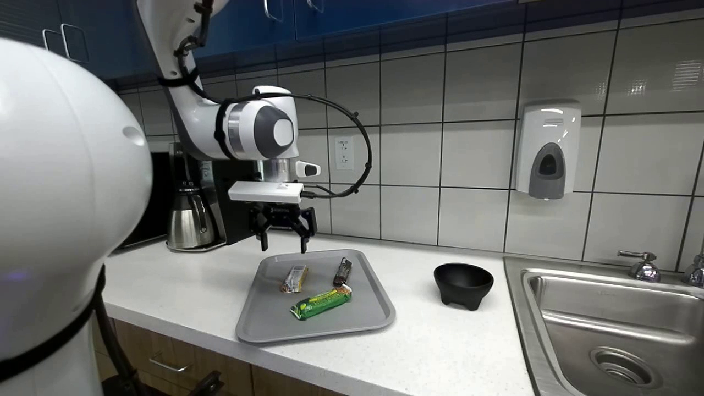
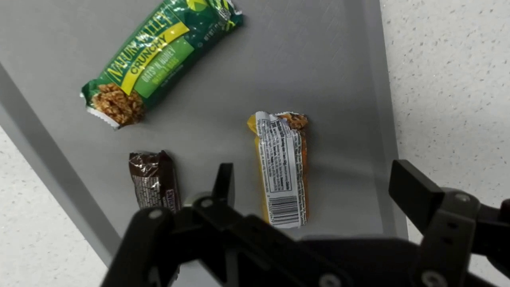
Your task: Remove the items from the grey tray and put them on the counter
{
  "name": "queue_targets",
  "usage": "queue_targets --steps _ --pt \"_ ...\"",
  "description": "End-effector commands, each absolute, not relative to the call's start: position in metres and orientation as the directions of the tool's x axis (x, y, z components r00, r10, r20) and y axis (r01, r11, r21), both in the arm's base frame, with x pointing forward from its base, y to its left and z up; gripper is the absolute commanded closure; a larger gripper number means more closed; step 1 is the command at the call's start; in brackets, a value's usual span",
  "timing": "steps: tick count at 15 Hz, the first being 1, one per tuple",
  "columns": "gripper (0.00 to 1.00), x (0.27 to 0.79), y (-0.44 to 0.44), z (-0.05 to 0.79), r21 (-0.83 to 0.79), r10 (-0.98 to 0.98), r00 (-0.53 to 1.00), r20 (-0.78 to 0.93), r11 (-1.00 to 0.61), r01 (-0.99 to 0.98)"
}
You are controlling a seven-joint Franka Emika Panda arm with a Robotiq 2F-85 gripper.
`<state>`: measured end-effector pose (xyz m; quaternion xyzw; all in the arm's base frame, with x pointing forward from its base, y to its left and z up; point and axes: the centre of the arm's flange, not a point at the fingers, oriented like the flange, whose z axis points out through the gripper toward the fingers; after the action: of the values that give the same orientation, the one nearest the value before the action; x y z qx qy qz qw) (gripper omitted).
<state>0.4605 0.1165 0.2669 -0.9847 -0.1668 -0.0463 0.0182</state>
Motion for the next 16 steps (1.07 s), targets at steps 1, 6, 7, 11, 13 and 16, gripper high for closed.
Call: queue_targets --steps 1,6,7,11,13,16 --pt "0.0 0.482 0.128 0.254 -0.034 0.352 0.932 0.088 -0.934 0.356" --pt "0.0 0.49 0.133 0.235 -0.027 0.357 0.933 0.054 -0.933 0.358" --pt "0.0 0.491 0.134 0.231 -0.023 0.355 0.933 0.048 -0.934 0.357" --pt "0.0 0.496 0.136 0.217 -0.009 0.364 0.931 0.029 -0.931 0.364" --pt "0.0 0.5 0.136 0.21 -0.001 0.365 0.931 0.02 -0.931 0.365" --pt "0.0 0.506 0.136 0.202 0.005 0.363 0.932 0.011 -0.932 0.363"
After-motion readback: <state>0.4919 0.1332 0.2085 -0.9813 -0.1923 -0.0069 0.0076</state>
